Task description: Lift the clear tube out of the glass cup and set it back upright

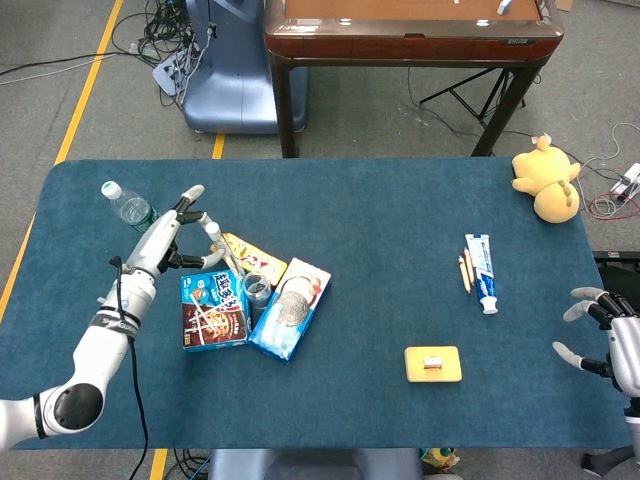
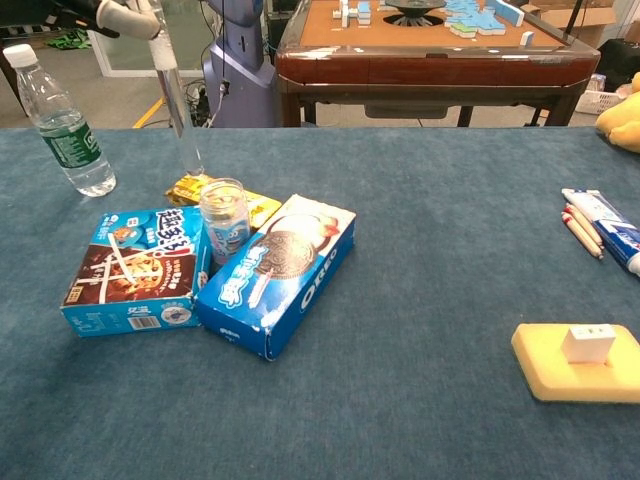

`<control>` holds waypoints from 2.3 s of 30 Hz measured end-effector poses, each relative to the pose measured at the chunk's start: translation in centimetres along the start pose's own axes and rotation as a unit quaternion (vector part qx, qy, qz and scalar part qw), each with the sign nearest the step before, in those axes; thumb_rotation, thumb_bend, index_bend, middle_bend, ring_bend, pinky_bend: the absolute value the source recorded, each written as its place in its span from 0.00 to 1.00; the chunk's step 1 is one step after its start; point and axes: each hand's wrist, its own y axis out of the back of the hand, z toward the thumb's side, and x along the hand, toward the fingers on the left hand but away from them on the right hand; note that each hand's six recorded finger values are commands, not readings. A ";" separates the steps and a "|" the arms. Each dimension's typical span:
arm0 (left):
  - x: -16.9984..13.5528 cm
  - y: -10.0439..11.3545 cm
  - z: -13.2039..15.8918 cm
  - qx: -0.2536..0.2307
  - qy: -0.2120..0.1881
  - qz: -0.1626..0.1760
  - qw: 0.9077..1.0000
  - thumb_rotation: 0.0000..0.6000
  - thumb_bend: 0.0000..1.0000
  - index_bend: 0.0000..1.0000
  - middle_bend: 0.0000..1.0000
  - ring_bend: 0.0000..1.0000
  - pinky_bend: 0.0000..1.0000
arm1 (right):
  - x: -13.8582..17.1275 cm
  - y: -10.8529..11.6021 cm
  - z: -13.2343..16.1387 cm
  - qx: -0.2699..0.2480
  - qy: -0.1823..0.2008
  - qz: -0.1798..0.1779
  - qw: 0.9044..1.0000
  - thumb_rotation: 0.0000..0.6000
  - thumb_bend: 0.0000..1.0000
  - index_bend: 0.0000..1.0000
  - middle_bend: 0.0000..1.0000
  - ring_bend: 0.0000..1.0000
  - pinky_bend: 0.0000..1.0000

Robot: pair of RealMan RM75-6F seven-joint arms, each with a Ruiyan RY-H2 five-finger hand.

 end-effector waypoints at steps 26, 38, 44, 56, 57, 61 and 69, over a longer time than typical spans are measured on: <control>0.7 -2.2 0.3 0.011 0.000 -0.027 1.000 1.00 0.28 0.62 0.00 0.00 0.00 | 0.0 0.4 -0.1 -0.004 -0.001 -0.004 1.000 1.00 0.01 0.53 0.32 0.27 0.50; 1.0 -3.2 -0.5 0.024 -0.001 -0.041 0.999 1.00 0.28 0.61 0.00 0.00 0.00 | 0.0 0.4 -0.2 -0.004 -0.002 -0.006 1.000 1.00 0.01 0.53 0.32 0.27 0.50; 1.1 -4.0 -0.8 0.041 -0.009 -0.041 0.998 1.00 0.28 0.61 0.00 0.00 0.00 | 0.0 0.4 -0.2 -0.003 -0.001 -0.006 1.000 1.00 0.01 0.53 0.32 0.27 0.50; 1.7 -5.9 -1.9 0.065 -0.013 -0.040 0.997 1.00 0.28 0.60 0.00 0.00 0.00 | 0.1 0.7 -0.3 -0.005 -0.002 -0.010 1.000 1.00 0.01 0.53 0.32 0.27 0.50; 1.8 -6.0 -2.0 0.069 -0.013 -0.039 0.997 1.00 0.28 0.60 0.00 0.00 0.00 | 0.1 0.8 -0.3 -0.005 -0.003 -0.011 1.000 1.00 0.01 0.53 0.32 0.27 0.50; 1.9 -6.5 -2.5 0.074 -0.013 -0.040 0.996 1.00 0.28 0.60 0.00 0.00 0.00 | 0.1 0.8 -0.3 -0.006 -0.003 -0.012 1.000 1.00 0.01 0.53 0.32 0.27 0.50; 2.0 -7.5 -3.2 0.085 -0.011 -0.049 0.995 1.00 0.28 0.59 0.00 0.00 0.00 | 0.1 0.8 -0.2 -0.006 -0.002 -0.010 1.000 1.00 0.01 0.53 0.32 0.27 0.50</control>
